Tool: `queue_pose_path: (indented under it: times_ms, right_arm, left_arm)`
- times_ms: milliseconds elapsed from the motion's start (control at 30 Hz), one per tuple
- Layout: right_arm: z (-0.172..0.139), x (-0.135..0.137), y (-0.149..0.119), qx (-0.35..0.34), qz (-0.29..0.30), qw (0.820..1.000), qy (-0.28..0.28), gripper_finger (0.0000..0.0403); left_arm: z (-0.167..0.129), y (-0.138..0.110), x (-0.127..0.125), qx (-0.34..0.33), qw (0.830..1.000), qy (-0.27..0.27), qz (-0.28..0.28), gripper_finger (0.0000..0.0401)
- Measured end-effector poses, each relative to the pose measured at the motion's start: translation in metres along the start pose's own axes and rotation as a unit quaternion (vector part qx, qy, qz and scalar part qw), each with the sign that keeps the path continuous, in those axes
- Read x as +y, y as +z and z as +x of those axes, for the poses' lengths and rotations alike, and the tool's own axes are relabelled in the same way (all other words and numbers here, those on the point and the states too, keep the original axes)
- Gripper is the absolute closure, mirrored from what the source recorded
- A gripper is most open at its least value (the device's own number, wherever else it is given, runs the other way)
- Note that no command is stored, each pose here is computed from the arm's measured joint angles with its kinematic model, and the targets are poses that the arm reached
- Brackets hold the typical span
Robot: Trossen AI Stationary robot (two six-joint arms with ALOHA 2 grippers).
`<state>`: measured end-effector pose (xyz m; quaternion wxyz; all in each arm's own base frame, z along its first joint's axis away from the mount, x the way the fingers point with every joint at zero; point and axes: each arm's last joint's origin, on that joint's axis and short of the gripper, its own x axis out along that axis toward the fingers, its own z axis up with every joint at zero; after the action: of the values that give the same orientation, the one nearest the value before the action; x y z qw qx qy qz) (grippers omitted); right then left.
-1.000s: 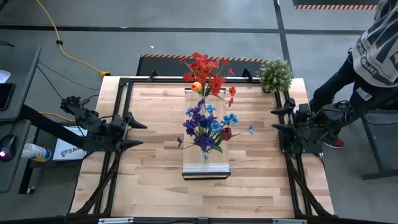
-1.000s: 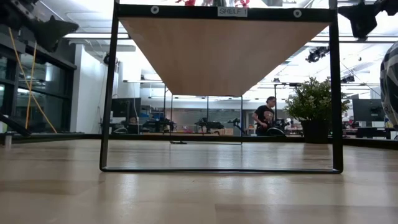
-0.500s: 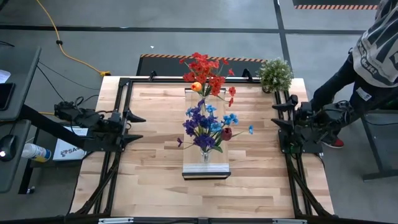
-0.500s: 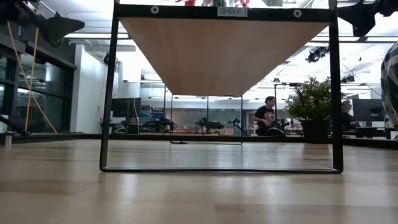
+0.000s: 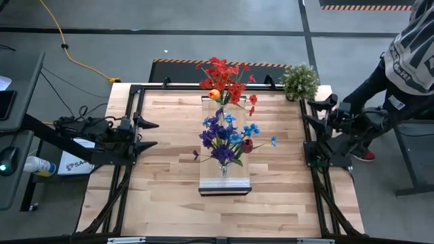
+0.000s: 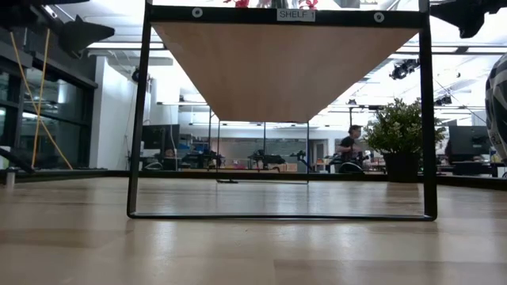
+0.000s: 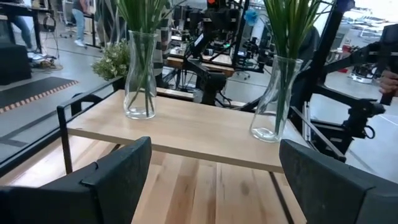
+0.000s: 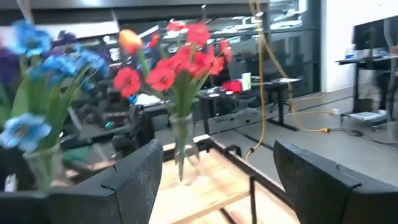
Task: Pick and place flowers into a vace then onto a shelf
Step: Return to Home Position
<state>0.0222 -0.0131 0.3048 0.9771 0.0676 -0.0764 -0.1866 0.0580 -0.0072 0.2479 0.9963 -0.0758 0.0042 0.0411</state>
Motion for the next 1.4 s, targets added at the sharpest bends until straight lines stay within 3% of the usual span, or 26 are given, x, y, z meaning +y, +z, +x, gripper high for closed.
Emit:
queue_pose_path:
  times_ms: [233,433,733,1133,1400]
  right_arm:
    - [0.003,0.007,-0.01,0.02,0.008,0.998,0.059,0.0109]
    - [0.016,0.027,-0.038,-0.02,0.02,0.991,0.134,0.0109]
    - [0.032,0.028,-0.082,-0.003,0.048,0.995,0.09,0.0109]
    - [0.042,0.009,-0.084,-0.001,0.022,0.997,0.069,0.0109]
    - [0.042,0.01,-0.082,-0.005,0.033,0.994,0.106,0.0109]
  left_arm:
    - [0.001,0.001,0.001,-0.001,1.0,-0.005,0.001,0.0016]
    - [0.001,0.004,0.001,-0.015,1.0,-0.017,0.007,0.0016]
    - [0.001,0.003,0.0,-0.013,1.0,-0.026,0.006,0.0016]
    - [0.001,-0.002,0.001,0.012,1.0,-0.025,0.001,0.0016]
    - [0.011,-0.006,-0.004,-0.051,0.996,-0.062,0.034,0.0016]
